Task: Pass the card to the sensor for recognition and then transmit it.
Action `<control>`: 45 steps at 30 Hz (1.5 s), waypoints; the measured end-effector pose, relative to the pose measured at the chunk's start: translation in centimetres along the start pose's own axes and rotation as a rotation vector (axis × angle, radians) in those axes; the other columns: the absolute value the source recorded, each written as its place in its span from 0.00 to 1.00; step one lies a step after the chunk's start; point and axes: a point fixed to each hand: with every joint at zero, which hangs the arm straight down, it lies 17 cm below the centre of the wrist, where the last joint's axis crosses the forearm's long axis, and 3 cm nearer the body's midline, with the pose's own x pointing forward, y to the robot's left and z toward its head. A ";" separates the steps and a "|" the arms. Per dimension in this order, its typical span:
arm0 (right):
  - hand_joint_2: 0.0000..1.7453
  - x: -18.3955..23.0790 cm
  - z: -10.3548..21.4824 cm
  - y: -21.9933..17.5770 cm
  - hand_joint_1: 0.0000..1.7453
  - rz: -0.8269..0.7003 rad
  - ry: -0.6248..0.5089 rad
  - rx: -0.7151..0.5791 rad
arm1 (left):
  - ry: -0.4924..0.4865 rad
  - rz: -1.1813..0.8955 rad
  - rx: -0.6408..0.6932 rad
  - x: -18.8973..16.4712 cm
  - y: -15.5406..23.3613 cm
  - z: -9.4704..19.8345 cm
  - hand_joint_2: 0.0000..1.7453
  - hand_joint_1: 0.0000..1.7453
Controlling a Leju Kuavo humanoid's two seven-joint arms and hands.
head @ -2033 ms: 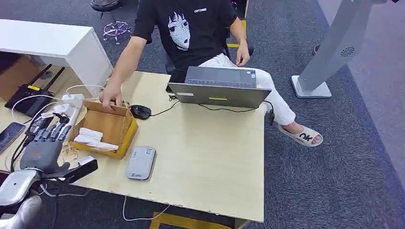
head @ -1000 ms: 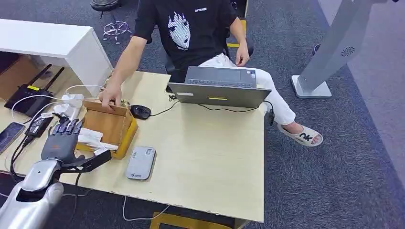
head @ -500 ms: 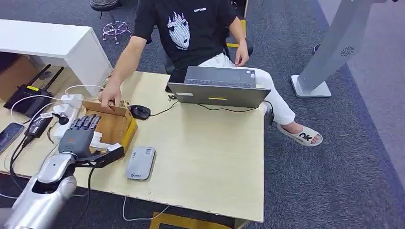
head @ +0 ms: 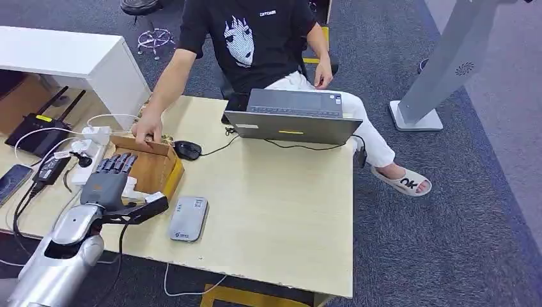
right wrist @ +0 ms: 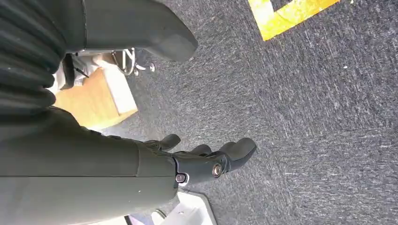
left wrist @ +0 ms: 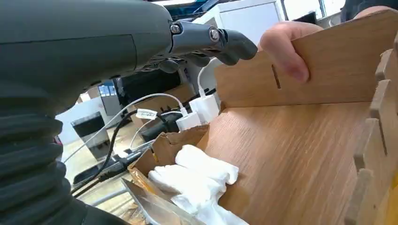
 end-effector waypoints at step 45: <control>1.00 0.2 -0.1 -0.2 0.00 0.006 -0.011 -0.002 | -0.062 0.079 -0.158 0.0 -2.8 0.7 1.00 1.00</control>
